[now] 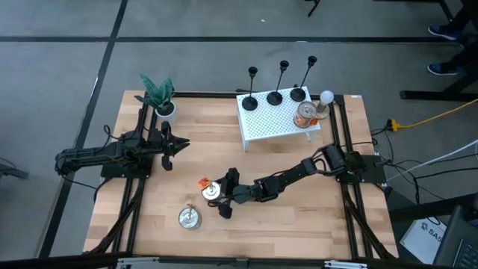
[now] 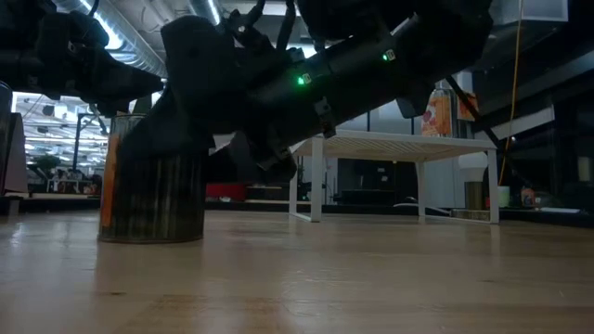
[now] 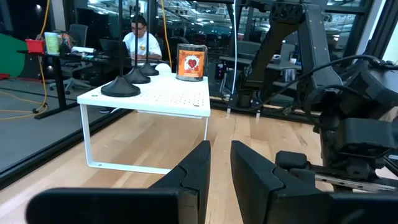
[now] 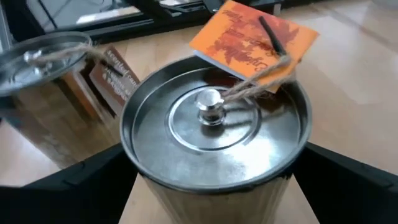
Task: Pick & Place candle stick holders
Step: Put the orange scented candle on the shelf aligned with the other orange scented candle
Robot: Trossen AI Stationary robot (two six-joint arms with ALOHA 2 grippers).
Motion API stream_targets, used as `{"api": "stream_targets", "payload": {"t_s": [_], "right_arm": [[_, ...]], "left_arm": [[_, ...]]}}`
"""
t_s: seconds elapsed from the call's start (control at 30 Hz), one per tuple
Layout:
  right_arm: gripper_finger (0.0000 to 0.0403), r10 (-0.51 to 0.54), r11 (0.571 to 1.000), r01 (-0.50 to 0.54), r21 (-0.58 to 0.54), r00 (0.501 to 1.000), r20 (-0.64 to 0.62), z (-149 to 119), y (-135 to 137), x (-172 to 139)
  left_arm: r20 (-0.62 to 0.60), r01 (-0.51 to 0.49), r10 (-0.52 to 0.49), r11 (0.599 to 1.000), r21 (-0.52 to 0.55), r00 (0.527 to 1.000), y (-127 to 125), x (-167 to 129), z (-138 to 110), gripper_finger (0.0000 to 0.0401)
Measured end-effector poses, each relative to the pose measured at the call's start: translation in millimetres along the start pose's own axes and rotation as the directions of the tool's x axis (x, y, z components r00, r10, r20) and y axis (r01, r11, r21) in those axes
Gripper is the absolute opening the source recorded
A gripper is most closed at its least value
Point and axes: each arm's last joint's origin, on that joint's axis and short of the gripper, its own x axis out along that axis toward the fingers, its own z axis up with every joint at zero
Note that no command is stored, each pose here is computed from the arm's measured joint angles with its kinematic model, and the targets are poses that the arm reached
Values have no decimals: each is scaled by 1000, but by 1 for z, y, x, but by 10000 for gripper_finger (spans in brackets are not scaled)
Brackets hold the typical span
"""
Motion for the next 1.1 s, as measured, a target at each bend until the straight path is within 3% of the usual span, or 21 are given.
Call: {"api": "stream_targets", "payload": {"t_s": [0.13, 0.33, 0.5, 0.8, 1.1], "right_arm": [[400, 3, 997, -4, 73, 1000, 9, 1, 0, 0], [400, 3, 998, -4, 62, 1000, 9, 1, 0, 0], [395, 28, 1000, -28, -8, 1000, 4, 1, 1, 0], [346, 8, 1000, -8, -12, 1000, 1, 1, -1, 0], [346, -34, 999, 35, -23, 999, 38, 2, 2, -1]], "left_arm": [[0, 0, 0, 1000, 0, 1000, 0, 0, 0, 59], [0, 0, 0, 1000, 0, 1000, 0, 0, 0, 59], [0, 0, 0, 1000, 0, 1000, 0, 0, 0, 59], [0, 0, 0, 1000, 0, 1000, 0, 0, 0, 59], [0, 0, 0, 1000, 0, 1000, 0, 0, 0, 59]]}}
